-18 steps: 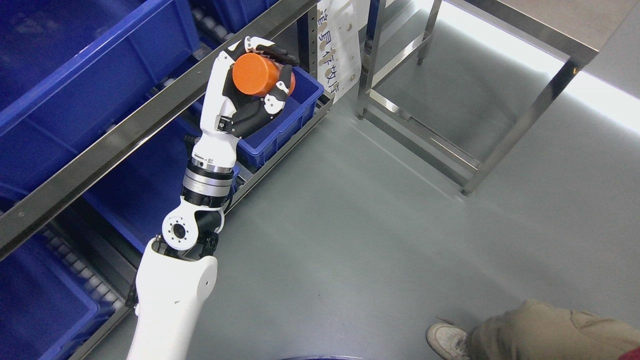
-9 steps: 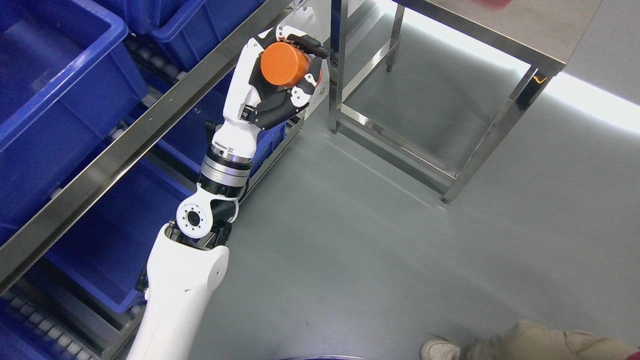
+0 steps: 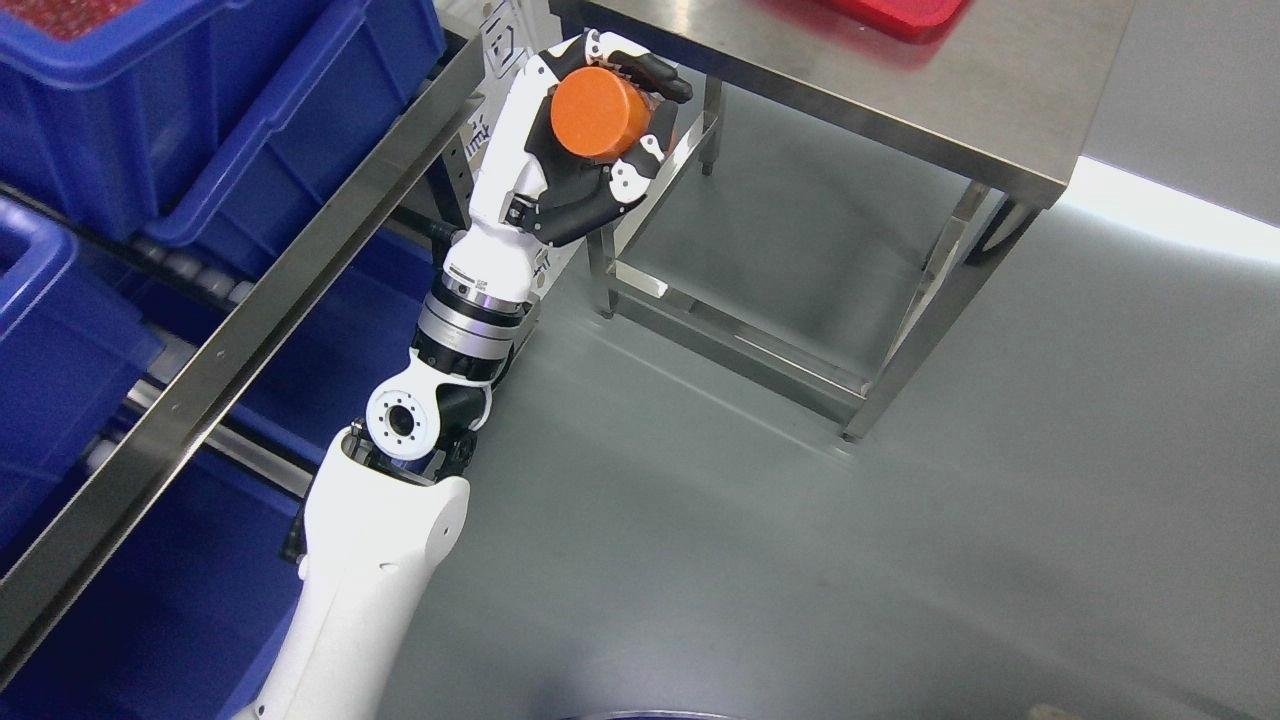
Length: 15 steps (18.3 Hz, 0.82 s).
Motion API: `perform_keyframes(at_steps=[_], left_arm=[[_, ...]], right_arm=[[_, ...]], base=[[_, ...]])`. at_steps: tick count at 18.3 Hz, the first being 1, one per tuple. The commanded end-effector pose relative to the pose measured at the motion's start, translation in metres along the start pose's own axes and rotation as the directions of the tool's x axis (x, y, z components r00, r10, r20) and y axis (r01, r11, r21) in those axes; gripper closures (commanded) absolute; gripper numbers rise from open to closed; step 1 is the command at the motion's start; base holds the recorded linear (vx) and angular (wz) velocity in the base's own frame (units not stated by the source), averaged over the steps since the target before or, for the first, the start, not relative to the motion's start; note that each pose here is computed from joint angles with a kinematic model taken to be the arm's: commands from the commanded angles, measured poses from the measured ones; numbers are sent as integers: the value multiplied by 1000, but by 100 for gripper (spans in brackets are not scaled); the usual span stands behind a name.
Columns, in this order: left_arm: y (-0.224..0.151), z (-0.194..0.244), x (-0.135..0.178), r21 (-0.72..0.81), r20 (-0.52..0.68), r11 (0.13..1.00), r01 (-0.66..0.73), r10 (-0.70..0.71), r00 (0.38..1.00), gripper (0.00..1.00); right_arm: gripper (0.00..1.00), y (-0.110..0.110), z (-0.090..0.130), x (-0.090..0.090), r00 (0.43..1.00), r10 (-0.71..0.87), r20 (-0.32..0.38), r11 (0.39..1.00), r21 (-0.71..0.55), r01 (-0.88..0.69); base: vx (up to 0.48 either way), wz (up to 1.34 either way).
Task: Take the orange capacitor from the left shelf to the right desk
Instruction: 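Hold the capacitor in the left hand while turning toward the steel table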
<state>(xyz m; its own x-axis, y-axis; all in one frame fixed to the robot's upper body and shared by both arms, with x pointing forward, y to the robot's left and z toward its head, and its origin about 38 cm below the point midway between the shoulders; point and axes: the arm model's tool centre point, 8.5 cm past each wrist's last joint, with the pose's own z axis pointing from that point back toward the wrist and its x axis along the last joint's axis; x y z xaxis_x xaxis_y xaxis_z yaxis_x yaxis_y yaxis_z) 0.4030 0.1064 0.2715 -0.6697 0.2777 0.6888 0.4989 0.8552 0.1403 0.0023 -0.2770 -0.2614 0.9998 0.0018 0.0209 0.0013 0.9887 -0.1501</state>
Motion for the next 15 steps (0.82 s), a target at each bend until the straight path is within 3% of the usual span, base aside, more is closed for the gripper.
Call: perform_keyframes(at_steps=[1,5,10,15], left_arm=[[0,0,-9,-18,-80,1000,-6,5,997,96],[2,-9,-6,-21,-76,1000,-10,8,997,96],[16,-17,-36,4,-286,1000,-23,24,958,96],[29,-42,-36,10,-277,1000,5,-2,961,96]], right_arm=[[0,-11,-1,-7,1000,-13,-3,1000,-18,13],[0,-11,-1,-7,1000,-13,-3,1000,-18,13],[0,-11,-1,-7,1000,-13,-3,1000,-18,13],[0,-11,-1,-7,1000,-13,-3,1000,-18,13]], base=[[275,-256],[294,-241],[310,-224],[291,-212]])
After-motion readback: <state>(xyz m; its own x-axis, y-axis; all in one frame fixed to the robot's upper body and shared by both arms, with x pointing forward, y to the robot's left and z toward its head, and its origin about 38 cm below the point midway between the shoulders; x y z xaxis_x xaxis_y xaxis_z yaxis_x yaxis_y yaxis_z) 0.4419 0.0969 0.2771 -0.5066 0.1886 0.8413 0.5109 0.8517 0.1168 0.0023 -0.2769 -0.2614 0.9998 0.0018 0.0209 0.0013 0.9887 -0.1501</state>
